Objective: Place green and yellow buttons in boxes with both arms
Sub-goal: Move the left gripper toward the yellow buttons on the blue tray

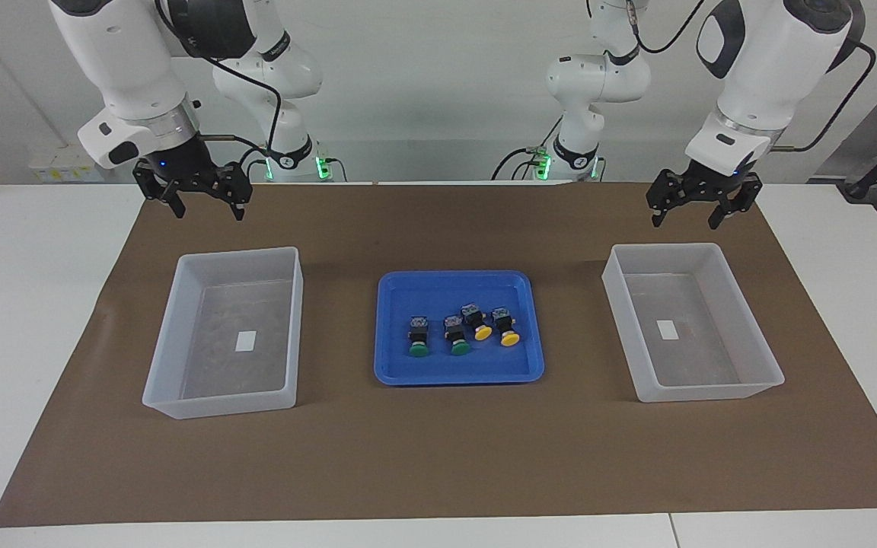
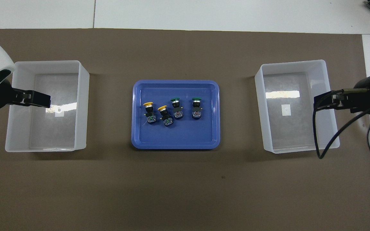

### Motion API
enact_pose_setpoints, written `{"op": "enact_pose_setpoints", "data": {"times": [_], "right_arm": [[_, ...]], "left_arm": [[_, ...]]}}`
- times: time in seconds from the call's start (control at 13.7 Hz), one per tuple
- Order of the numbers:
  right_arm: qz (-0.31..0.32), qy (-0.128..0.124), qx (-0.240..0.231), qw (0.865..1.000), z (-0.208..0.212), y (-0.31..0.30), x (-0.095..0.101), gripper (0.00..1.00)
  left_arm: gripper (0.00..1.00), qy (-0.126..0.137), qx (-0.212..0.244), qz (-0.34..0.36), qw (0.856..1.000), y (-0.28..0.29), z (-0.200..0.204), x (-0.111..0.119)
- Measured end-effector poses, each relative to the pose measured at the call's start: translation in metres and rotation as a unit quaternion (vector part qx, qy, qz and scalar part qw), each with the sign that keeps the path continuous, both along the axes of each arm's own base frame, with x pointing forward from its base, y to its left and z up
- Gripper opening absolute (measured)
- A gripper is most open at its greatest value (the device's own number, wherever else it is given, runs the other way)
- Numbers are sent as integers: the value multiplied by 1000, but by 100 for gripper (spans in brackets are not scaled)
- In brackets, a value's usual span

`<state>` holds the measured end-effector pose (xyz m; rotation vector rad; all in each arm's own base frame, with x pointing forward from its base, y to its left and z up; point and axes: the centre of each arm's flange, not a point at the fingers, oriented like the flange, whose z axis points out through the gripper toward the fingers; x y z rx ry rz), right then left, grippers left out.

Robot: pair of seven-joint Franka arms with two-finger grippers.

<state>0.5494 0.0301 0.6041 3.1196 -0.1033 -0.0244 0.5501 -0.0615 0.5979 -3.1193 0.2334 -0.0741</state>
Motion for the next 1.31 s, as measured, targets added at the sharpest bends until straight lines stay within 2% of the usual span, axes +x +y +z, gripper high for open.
{"op": "enact_pose_setpoints", "data": {"times": [0.95, 1.31], "right_arm": [[0, 0, 0, 1000, 0, 0, 0, 100], [0, 0, 0, 1000, 0, 0, 0, 100]], "left_arm": [[100, 0, 0, -1, 1000, -1, 0, 0], [100, -6, -4, 9, 1000, -39, -11, -2]]}}
